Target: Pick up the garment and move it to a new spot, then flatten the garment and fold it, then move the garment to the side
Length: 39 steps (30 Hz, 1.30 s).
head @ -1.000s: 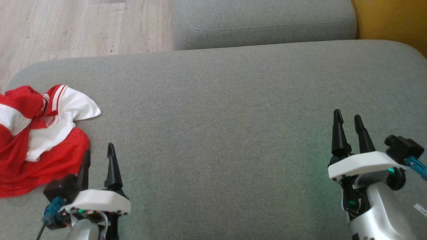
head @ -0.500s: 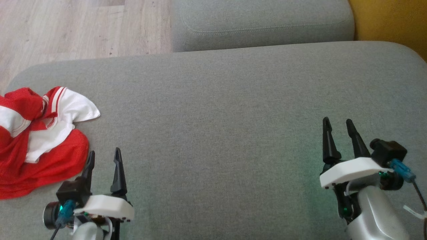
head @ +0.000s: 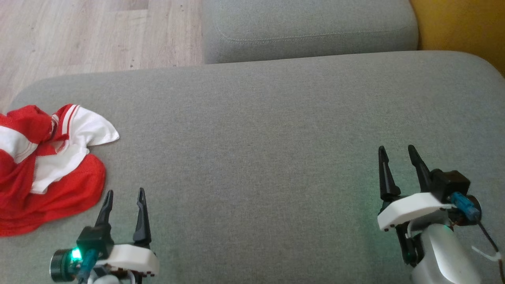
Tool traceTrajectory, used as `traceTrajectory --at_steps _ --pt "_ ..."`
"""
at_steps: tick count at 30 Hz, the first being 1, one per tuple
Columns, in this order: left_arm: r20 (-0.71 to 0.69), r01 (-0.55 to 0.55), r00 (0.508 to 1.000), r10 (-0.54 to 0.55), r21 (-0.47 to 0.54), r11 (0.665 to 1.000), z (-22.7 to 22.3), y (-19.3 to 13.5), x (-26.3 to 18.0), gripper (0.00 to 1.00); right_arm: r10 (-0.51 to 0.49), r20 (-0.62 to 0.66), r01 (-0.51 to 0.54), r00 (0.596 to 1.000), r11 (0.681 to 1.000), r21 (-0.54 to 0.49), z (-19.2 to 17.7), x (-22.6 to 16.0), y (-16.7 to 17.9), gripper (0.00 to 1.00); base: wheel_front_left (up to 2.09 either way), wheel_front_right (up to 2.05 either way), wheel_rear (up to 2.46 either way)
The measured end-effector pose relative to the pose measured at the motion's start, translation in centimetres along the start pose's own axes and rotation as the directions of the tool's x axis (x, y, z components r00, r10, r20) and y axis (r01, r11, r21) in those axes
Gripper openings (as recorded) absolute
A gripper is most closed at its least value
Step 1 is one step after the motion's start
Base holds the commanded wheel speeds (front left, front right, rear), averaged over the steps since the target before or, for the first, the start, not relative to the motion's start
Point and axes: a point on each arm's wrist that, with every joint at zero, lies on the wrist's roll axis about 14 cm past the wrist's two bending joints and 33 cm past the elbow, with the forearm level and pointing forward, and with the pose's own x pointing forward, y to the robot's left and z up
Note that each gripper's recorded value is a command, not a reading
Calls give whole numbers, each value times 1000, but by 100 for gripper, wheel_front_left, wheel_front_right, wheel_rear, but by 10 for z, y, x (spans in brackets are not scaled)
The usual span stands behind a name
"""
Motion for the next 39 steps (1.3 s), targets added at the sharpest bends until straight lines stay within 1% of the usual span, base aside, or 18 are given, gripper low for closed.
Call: traceTrajectory --at_steps 9,13,14,18,22,23,27,30,34,36,39 --pt "-2 -7 1000 7 5 1000 -1 1 0 100 1 -8 -1 1000 1000 -2 -3 0 0 100 0 0 0" --pt "-7 -28 1000 28 -1 1000 -3 7 -2 100 19 -17 -19 1000 1000 -3 -6 4 6 100 0 0 0" --pt "-9 -59 998 59 -3 998 -4 16 -5 100 42 -24 -42 999 999 -4 -8 8 14 100 0 0 0" --pt "-12 -123 992 123 -10 992 -6 35 -15 100 114 -46 -114 992 993 -3 -15 16 39 100 0 0 0" --pt "-14 -214 977 214 -20 977 -8 62 -30 100 219 -75 -220 973 976 -3 -25 25 76 100 0 0 0" --pt "-14 -214 977 214 -20 977 -8 62 -30 100 219 -75 -220 973 976 -3 -25 25 76 100 0 0 0" --pt "-8 -335 942 335 -40 941 -7 96 -51 100 340 -107 -343 934 939 -5 -37 29 119 100 0 0 0" --pt "-2 -420 908 420 -48 906 -5 120 -69 100 430 -132 -434 893 901 -3 -46 29 152 100 0 0 0" --pt "-24 -533 846 533 -68 843 -13 150 -102 100 541 -147 -547 828 837 -5 -52 28 195 100 0 0 0" --pt "-45 -576 818 574 -71 815 -21 160 -118 100 584 -149 -590 798 807 -1 -53 28 213 100 0 0 0" --pt "-66 -621 784 618 -72 781 -27 170 -137 100 626 -162 -633 762 774 10 -59 24 231 100 0 0 0"
